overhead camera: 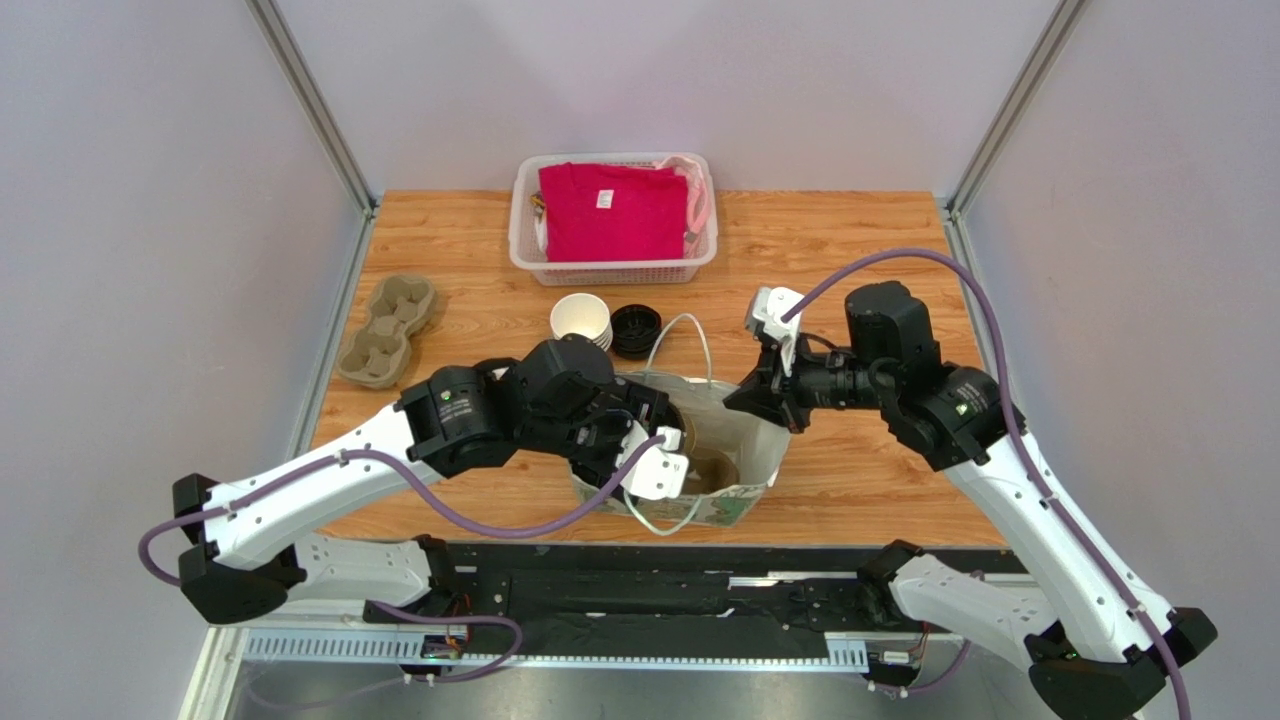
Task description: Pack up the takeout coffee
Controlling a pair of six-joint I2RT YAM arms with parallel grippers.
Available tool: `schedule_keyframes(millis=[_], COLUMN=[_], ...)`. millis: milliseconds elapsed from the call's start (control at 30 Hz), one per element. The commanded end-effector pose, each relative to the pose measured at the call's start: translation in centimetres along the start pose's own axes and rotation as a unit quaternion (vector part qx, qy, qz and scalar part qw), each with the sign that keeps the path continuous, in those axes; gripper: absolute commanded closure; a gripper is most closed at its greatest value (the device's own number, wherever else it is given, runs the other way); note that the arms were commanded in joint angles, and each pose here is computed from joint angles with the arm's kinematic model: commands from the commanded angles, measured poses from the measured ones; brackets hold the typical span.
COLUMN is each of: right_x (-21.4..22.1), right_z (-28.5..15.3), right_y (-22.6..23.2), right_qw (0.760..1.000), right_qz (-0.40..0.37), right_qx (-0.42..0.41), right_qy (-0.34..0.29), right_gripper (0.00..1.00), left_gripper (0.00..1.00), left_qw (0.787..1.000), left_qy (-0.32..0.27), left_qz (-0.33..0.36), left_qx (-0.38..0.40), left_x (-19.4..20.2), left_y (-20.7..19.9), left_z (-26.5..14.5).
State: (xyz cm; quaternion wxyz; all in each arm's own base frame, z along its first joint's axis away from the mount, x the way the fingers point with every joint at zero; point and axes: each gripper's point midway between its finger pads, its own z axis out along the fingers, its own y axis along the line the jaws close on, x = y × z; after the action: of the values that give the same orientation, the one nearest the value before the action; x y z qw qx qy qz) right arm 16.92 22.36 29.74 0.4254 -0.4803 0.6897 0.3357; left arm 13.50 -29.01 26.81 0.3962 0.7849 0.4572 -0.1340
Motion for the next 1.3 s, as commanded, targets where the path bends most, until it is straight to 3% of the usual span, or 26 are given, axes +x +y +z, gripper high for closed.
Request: schedule_keyframes(millis=[0,167,433,800,1267], right_x=[-1.6,-1.9,-1.9,-3.5,-4.0], right_z=[-0.5,-0.6,-0.8,-2.8,-3.7], right_y=[0.8,1.0,0.5,0.3,0.7], right_qw=[0.998,0.996,0.994,0.98,0.97], right_qz=[-0.012,-0.011,-0.029,-0.143,-0.202], right_qx=[-0.031,-0.048,-0.036,0.014,0.024], right_qy=[-0.049,-0.072,-0.098,-0.139,-0.131], right_gripper=[1.0,1.0,1.0,1.0,1.0], left_gripper=[1.0,1.0,1.0,1.0,1.0], left_qw=[0.996,0.988,0.982,0.986,0.986], left_qy=[-0.049,-0.086,-0.131,-0.124,-0.1], left_qz=[0.057,0.089,0.05,-0.046,-0.13], left_qx=[-0.038,-0.089,-0.128,-0.106,-0.031], left_x=[-1.7,-3.1,-5.4,-5.0,-4.5], left_y=[1.0,2.5,4.0,4.0,2.3], left_z=[-1.5,-2.8,-4.7,-4.1,-2.1])
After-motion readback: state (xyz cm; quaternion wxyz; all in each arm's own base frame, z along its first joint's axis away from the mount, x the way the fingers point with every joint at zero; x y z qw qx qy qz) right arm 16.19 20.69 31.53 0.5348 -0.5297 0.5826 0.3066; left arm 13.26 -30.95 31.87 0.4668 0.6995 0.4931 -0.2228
